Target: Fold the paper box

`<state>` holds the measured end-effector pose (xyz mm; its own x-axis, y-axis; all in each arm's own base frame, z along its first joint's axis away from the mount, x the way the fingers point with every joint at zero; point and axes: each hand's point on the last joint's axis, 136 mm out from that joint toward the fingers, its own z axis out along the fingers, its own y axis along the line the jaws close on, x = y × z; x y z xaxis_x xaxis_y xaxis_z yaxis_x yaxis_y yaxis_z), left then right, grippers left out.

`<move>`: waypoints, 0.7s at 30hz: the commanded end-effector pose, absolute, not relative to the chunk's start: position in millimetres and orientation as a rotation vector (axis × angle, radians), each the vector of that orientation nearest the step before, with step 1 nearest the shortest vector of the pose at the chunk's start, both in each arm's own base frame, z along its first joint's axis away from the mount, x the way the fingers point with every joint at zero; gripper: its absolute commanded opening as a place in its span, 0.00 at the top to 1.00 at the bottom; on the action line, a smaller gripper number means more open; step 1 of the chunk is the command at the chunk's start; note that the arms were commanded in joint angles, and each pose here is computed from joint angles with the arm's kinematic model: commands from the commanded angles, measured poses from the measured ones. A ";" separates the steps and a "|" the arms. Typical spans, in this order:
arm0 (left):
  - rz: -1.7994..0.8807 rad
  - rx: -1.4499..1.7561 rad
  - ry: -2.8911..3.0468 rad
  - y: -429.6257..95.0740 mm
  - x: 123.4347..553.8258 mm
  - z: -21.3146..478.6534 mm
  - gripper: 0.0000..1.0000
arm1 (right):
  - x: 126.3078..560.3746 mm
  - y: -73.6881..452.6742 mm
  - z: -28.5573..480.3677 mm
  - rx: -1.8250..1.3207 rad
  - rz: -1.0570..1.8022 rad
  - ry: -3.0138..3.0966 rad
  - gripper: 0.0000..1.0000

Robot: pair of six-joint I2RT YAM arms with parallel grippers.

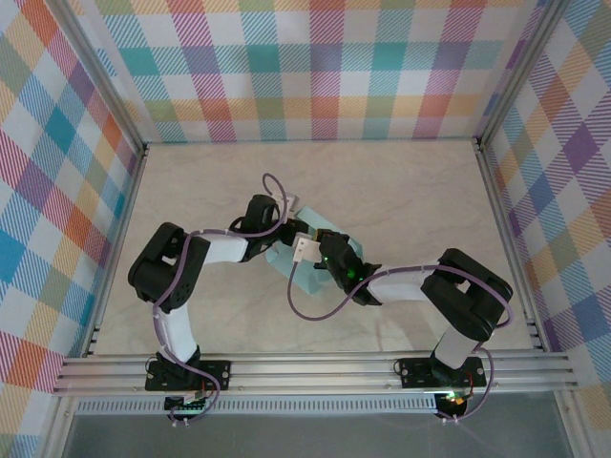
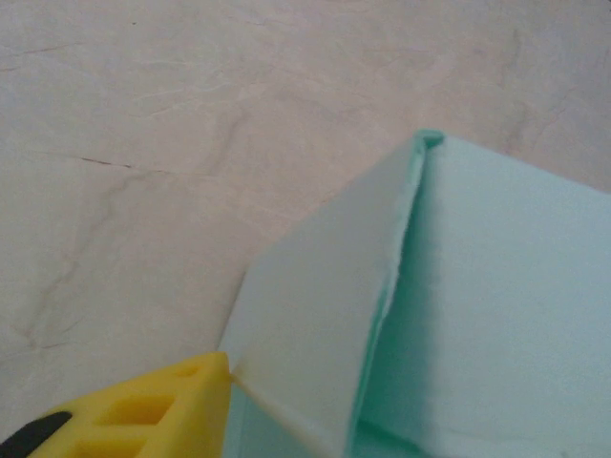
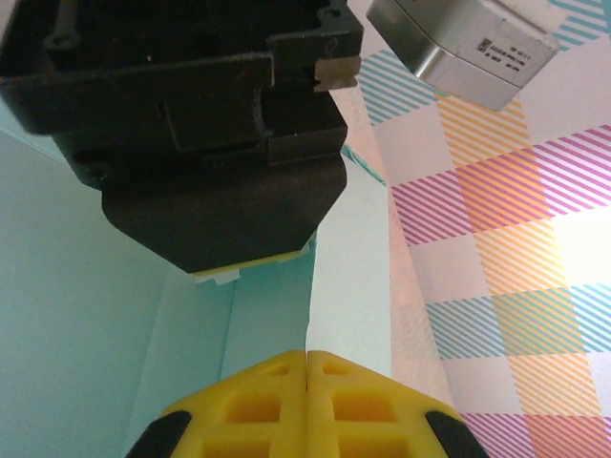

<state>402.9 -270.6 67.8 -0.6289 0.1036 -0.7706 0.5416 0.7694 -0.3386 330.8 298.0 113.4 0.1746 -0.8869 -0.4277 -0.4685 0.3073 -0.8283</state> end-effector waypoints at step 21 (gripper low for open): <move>-0.770 0.511 2.120 -290.6 409.9 91.7 0.91 | 326.4 299.0 97.6 -1.360 -0.413 1.526 0.97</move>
